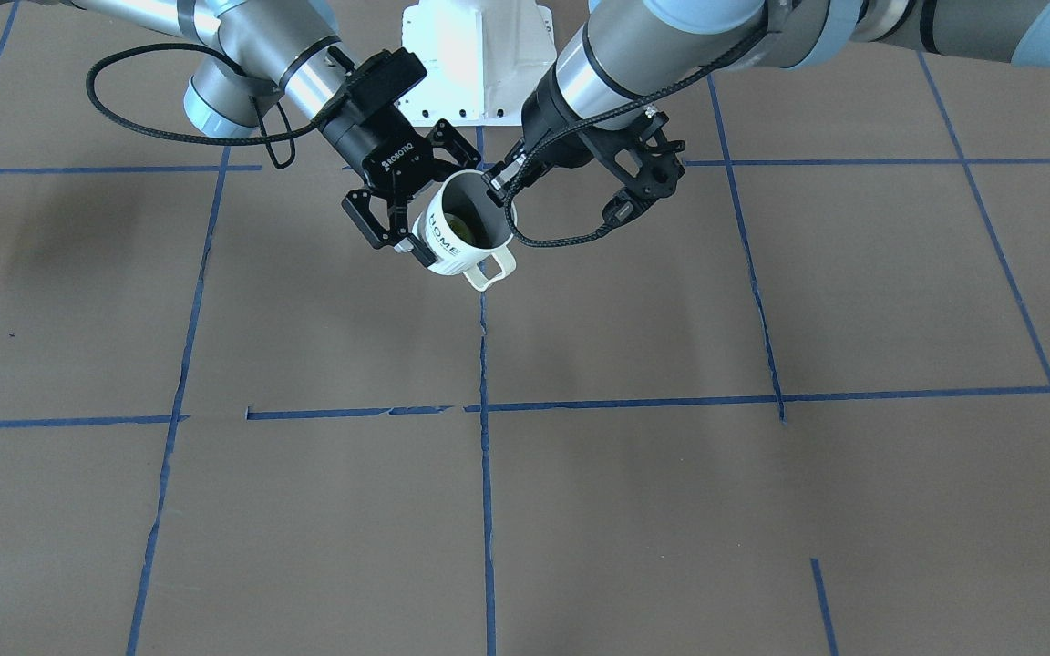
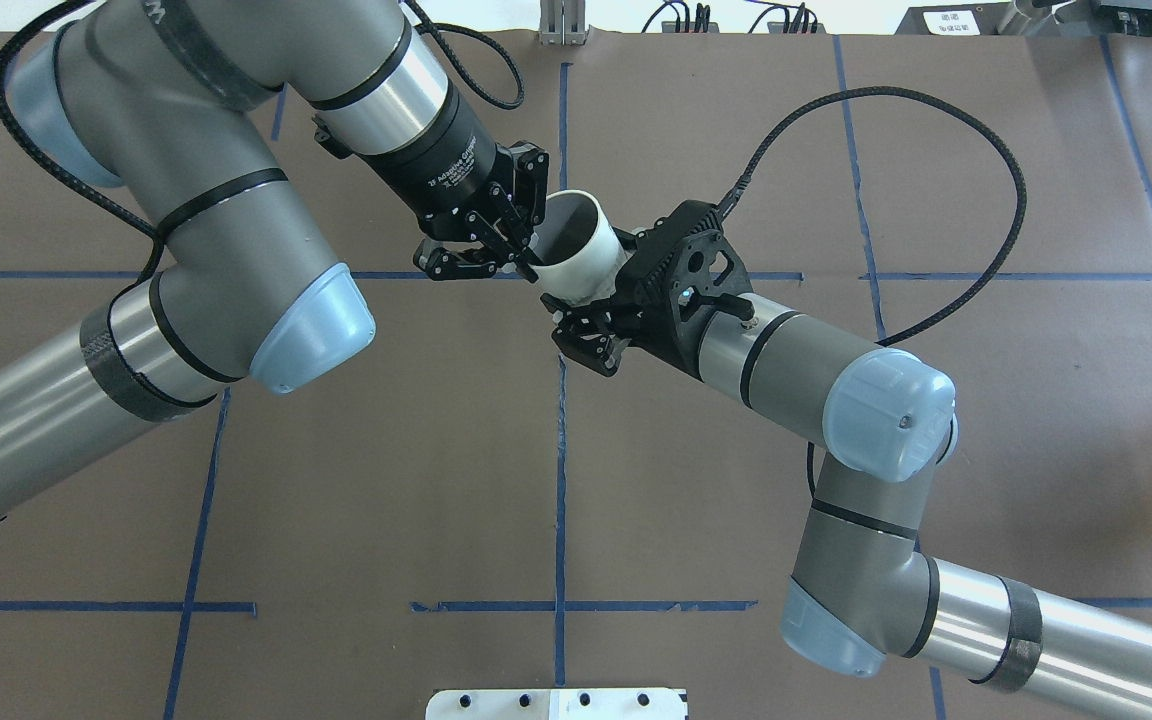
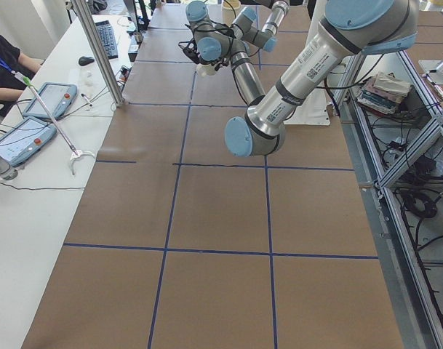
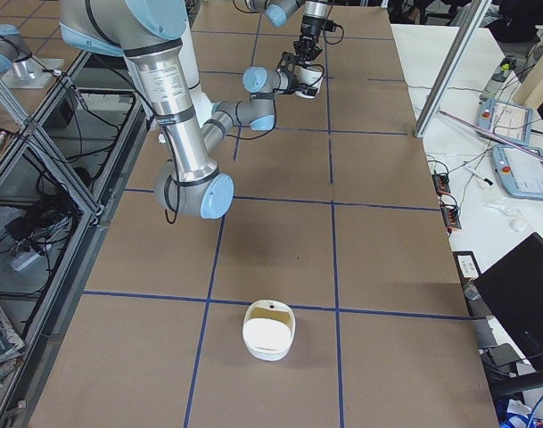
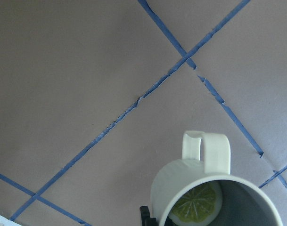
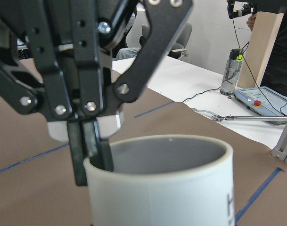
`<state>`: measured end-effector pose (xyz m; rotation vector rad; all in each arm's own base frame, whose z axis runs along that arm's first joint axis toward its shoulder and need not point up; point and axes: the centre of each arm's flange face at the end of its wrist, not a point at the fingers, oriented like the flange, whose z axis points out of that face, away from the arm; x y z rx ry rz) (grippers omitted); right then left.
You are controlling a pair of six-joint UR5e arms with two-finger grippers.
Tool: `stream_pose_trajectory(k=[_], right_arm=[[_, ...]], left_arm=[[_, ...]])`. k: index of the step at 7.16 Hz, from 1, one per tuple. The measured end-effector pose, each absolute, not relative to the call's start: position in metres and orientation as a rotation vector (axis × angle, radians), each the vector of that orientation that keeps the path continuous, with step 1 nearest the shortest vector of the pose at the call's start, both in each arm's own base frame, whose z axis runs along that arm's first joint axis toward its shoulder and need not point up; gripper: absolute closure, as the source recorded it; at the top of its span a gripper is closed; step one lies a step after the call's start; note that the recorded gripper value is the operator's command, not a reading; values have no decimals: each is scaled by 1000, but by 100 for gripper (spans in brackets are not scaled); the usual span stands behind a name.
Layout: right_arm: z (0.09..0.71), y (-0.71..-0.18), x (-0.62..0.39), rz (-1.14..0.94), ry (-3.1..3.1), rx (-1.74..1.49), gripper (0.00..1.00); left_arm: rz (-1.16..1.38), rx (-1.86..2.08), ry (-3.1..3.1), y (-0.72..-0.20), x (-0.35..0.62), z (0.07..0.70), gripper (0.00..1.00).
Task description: Left arm hands cup to right arm to dump lemon
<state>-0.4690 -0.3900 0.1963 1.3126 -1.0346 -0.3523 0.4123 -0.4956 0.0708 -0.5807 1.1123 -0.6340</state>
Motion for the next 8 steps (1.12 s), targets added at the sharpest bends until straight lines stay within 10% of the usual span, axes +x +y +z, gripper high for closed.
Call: stream_pose_trajectory(k=[4,8], right_arm=[[198,-386,-470,-351,-1034,1310,96],[219,-413,-445,-307,-972,1308,98]], left_arm=[[-522,-586,1160,-517,365,76,0],[-327,-304,1052,-533,344,236,0]])
